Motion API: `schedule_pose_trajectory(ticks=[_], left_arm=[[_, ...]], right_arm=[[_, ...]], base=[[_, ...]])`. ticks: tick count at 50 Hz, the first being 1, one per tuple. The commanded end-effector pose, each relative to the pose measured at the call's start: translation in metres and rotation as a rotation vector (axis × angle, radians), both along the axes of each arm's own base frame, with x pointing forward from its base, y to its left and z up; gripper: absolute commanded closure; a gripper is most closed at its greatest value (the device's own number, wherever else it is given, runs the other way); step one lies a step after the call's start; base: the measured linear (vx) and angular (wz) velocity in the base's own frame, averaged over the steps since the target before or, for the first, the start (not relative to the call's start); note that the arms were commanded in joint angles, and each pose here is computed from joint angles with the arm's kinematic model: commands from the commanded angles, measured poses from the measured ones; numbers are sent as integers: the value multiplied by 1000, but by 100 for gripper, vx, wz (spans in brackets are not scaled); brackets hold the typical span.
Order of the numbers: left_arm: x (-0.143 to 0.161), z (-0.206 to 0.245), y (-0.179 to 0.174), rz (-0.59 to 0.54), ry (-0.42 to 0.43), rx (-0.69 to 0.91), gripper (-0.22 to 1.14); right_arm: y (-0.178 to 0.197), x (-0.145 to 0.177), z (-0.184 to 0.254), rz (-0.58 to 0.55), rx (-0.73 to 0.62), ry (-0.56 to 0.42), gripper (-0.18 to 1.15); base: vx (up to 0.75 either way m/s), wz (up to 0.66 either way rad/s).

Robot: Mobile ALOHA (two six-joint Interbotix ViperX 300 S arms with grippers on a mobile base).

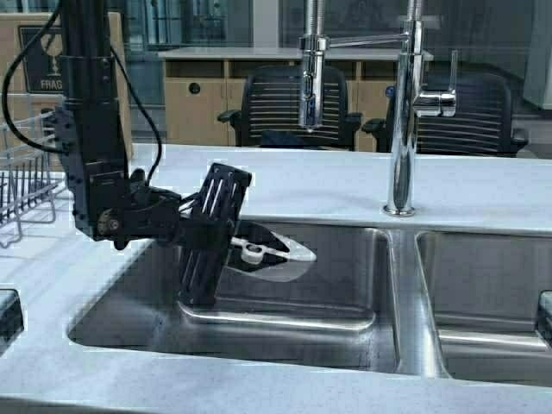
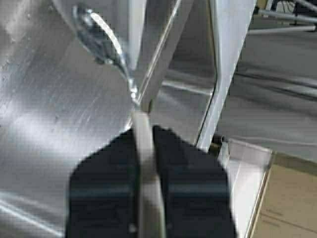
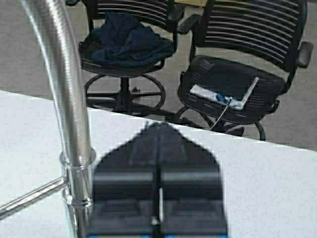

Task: Wash the pan

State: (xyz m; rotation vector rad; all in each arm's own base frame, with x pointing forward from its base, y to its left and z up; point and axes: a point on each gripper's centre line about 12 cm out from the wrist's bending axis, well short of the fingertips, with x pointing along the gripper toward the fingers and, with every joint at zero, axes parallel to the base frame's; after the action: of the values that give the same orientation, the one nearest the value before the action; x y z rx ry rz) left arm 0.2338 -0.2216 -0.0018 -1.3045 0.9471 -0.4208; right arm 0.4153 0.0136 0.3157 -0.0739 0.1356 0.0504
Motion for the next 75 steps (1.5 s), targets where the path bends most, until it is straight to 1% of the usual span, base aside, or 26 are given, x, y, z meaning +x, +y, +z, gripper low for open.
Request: schedule_pose_trajectory(ticks=[1,3,6,8,11,14,17,22,25,27,30,35,42,44,46,52,57,59,61,63,67,75], left_arm=[[3,13,-22,-111,-105,-133,89],[3,13,-25,-129,-134,-191,89],[4,9,-25,-121,-167,-273,89],[3,4,-24,-110,-173,-303,89],[1,-5,-19,-87,-160,-303,89],[-3,-13,-14,-69,-144,-274,89],[-4,-18,-7,-40,-148,-239,89],[-4,-17,3,13,-194,-165,89],[-4,-16,9,37,-201,-103,89],[-5,-17,12,47,-185,-48,89],[-5,-18,16,60,-140,25,89],[-2,-16,16,50,-78,137,89],[4,-10,11,-19,33,360,89],[7,-6,9,-54,61,438,89],[13,3,5,-117,63,540,89],[33,29,-2,-298,14,840,89],[50,53,1,-456,-24,1107,89],[57,62,2,-521,-50,1200,89],[61,68,4,-574,-59,1279,89],[64,76,7,-605,-58,1338,89],[68,87,13,-629,-56,1416,89],[66,102,17,-631,-96,1464,89]], right_arm=[[1,-18,20,5,7,-64,92],[1,-23,22,4,7,-72,92],[1,-32,26,6,8,-84,92],[1,-38,27,5,11,-87,92],[1,-48,29,6,10,-96,92],[0,-59,31,6,10,-104,92],[0,-70,31,5,13,-111,92],[-1,-90,33,5,19,-148,92],[-1,-102,34,5,25,-175,92],[-1,-109,35,7,29,-191,92],[-2,-118,34,7,30,-200,92],[-2,-126,32,7,31,-204,92],[-3,-132,31,4,33,-209,92],[-3,-133,31,5,32,-210,92],[-2,-133,32,6,32,-212,92],[-2,-134,33,6,34,-216,92],[-2,-136,34,6,49,-220,92],[-2,-137,35,5,57,-223,92],[-2,-138,37,5,63,-230,92],[-2,-139,38,6,67,-235,92],[-2,-141,41,6,67,-244,92],[-2,-142,42,6,66,-247,92]], base=[[0,0],[0,0],[0,0],[0,0],[0,0],[0,0],[0,0],[0,0],[0,0],[0,0],[0,0],[0,0],[0,0],[0,0],[0,0],[0,0],[0,0],[0,0],[0,0],[0,0],[0,0],[0,0]])
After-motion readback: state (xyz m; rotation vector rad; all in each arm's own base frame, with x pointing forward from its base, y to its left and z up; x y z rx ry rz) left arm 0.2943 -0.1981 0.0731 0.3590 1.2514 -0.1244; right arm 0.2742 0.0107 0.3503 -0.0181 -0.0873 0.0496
